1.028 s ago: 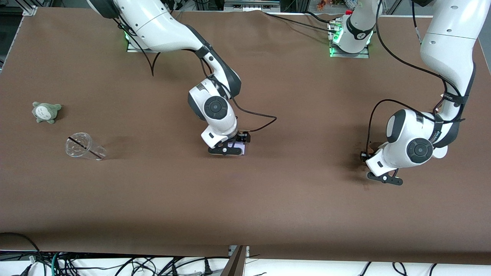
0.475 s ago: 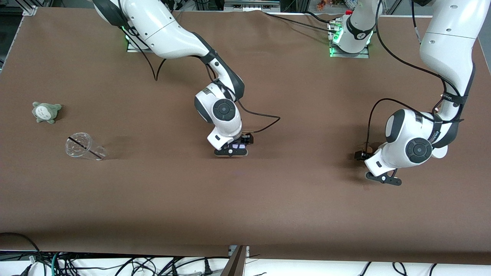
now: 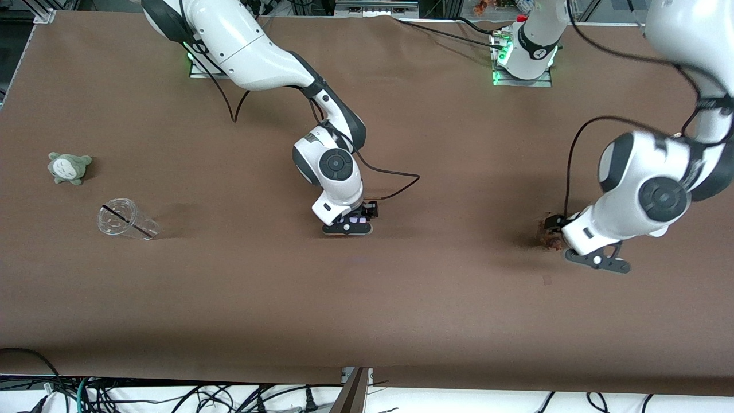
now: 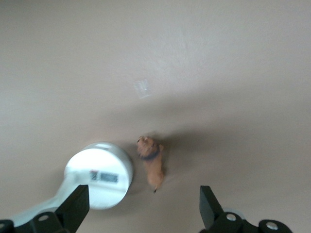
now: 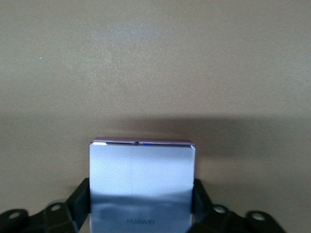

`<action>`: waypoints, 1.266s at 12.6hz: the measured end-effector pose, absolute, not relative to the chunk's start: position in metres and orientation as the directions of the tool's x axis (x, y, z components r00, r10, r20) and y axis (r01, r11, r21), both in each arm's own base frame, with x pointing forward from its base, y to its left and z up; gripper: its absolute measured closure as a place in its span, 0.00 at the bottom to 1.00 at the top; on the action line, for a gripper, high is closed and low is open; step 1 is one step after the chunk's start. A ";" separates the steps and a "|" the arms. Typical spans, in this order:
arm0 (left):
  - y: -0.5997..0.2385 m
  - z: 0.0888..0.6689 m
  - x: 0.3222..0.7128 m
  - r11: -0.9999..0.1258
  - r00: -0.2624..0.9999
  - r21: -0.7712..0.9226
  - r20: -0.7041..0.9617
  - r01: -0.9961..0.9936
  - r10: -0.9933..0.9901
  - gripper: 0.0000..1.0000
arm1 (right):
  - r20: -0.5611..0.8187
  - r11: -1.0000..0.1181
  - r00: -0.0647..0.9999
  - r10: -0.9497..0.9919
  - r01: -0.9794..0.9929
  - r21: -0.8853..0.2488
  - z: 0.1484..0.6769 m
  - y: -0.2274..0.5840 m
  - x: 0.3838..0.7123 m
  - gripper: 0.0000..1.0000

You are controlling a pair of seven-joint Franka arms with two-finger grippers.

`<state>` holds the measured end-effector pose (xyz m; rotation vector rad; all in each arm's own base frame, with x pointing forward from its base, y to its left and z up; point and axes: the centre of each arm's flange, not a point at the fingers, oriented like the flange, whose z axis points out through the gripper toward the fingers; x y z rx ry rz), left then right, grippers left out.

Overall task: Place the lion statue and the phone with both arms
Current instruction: 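Set the lion by the lamp base while the right gripper lifts the phone, then carry the phone toward the clear cup while the left gripper retracts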

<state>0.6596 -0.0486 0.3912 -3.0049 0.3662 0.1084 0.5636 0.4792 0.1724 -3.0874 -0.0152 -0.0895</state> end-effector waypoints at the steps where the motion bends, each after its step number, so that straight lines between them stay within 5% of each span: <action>1: -0.051 0.427 0.656 -0.965 0.971 -0.113 -0.065 -0.235 -0.229 0.00 | 0.060 -0.999 0.998 0.009 0.012 -0.053 0.172 0.479 0.564 0.16; 6: -0.043 0.552 0.643 -0.986 0.987 -0.052 -0.022 -0.161 -0.160 0.00 | 0.055 -1.000 0.999 -0.001 0.000 -0.029 0.205 0.475 0.575 0.16; 12: -0.015 0.575 0.634 -0.997 0.997 0.007 -0.023 -0.075 -0.075 0.00 | 0.017 -0.992 0.997 -0.078 -0.079 0.095 0.367 0.411 0.581 0.16; 16: -0.011 0.577 0.605 -0.999 0.999 0.011 0.031 -0.043 -0.043 0.00 | 0.004 -0.989 0.999 -0.052 -0.052 0.135 0.405 0.335 0.572 0.16</action>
